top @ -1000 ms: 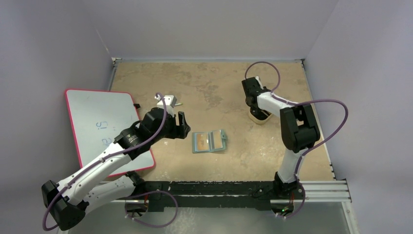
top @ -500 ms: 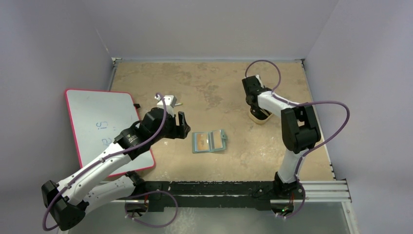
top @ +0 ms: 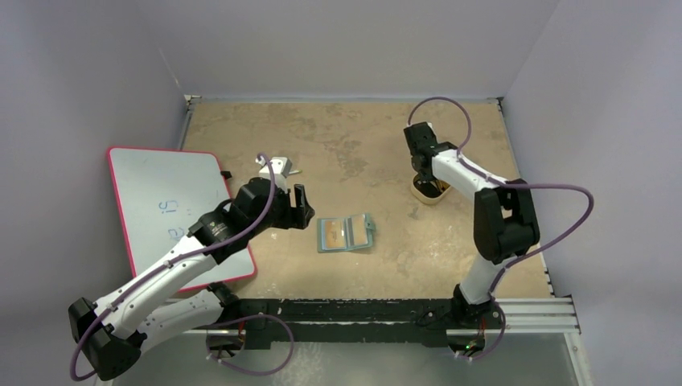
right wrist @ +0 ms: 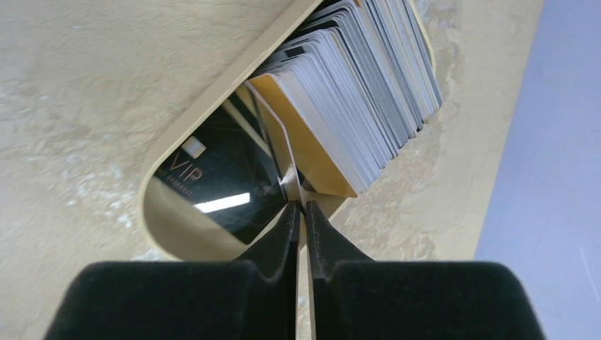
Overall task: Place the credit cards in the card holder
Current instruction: Pick up the credit card from the storage box.
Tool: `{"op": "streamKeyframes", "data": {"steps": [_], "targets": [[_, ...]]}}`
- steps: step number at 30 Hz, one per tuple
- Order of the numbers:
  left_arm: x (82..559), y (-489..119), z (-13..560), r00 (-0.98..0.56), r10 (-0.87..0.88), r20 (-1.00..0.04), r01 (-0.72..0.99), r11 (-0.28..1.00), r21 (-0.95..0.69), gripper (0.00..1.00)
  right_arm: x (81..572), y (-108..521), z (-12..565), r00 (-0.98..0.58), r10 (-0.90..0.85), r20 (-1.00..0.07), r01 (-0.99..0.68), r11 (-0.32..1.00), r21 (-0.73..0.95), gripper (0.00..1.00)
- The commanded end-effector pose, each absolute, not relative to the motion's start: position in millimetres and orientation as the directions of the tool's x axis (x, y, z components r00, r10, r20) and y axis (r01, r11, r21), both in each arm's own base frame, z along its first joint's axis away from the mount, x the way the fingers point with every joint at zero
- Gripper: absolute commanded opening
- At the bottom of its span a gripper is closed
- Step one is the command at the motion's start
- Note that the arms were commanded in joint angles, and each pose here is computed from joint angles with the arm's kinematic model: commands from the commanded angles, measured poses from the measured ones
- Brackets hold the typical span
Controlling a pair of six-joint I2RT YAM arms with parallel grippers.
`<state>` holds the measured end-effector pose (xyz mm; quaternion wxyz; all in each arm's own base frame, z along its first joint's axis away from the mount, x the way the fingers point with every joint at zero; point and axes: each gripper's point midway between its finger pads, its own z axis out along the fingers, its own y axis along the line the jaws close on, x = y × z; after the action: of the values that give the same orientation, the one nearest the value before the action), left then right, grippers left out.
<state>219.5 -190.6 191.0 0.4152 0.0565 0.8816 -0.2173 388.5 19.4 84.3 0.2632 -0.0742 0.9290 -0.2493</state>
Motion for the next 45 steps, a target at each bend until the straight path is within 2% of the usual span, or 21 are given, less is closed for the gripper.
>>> {"op": "streamKeyframes", "data": {"steps": [1, 11, 14, 19, 25, 31, 37, 45], "targets": [[225, -192, 206, -0.607, -0.08, -0.791, 0.31, 0.892, -0.329, 0.7, 393, 38, 116, -0.806, -0.211, -0.554, 0.011, 0.929, -0.37, 0.02], [223, -199, 221, -0.585, -0.182, -0.79, 0.307, 0.852, -0.424, 0.7, 374, 54, 147, -0.768, -0.144, -0.624, 0.004, 0.973, -0.229, 0.0], [223, -202, 224, -0.571, -0.254, -0.781, 0.298, 0.822, -0.485, 0.7, 371, 71, 162, -0.723, -0.119, -0.681, -0.043, 0.991, -0.127, 0.0], [224, -214, 213, -0.602, -0.323, -0.73, 0.266, 0.781, -0.565, 0.7, 353, 122, 188, -0.63, -0.049, -0.775, -0.234, 0.964, 0.129, 0.0], [230, -232, 207, -0.643, -0.386, -0.662, 0.232, 0.726, -0.648, 0.69, 326, 171, 210, -0.568, 0.068, -0.82, -0.424, 0.83, 0.363, 0.0], [232, -261, 234, -0.668, -0.475, -0.573, 0.255, 0.577, -0.776, 0.67, 285, 211, 237, -0.542, 0.177, -0.822, -0.611, 0.589, 0.53, 0.0], [230, -285, 272, -0.684, -0.526, -0.506, 0.33, 0.396, -0.857, 0.66, 241, 231, 256, -0.537, 0.258, -0.803, -0.712, 0.371, 0.596, 0.0], [233, -308, 294, -0.717, -0.499, -0.486, 0.38, 0.304, -0.873, 0.62, 207, 237, 267, -0.557, 0.298, -0.775, -0.738, 0.252, 0.627, 0.0]]}}
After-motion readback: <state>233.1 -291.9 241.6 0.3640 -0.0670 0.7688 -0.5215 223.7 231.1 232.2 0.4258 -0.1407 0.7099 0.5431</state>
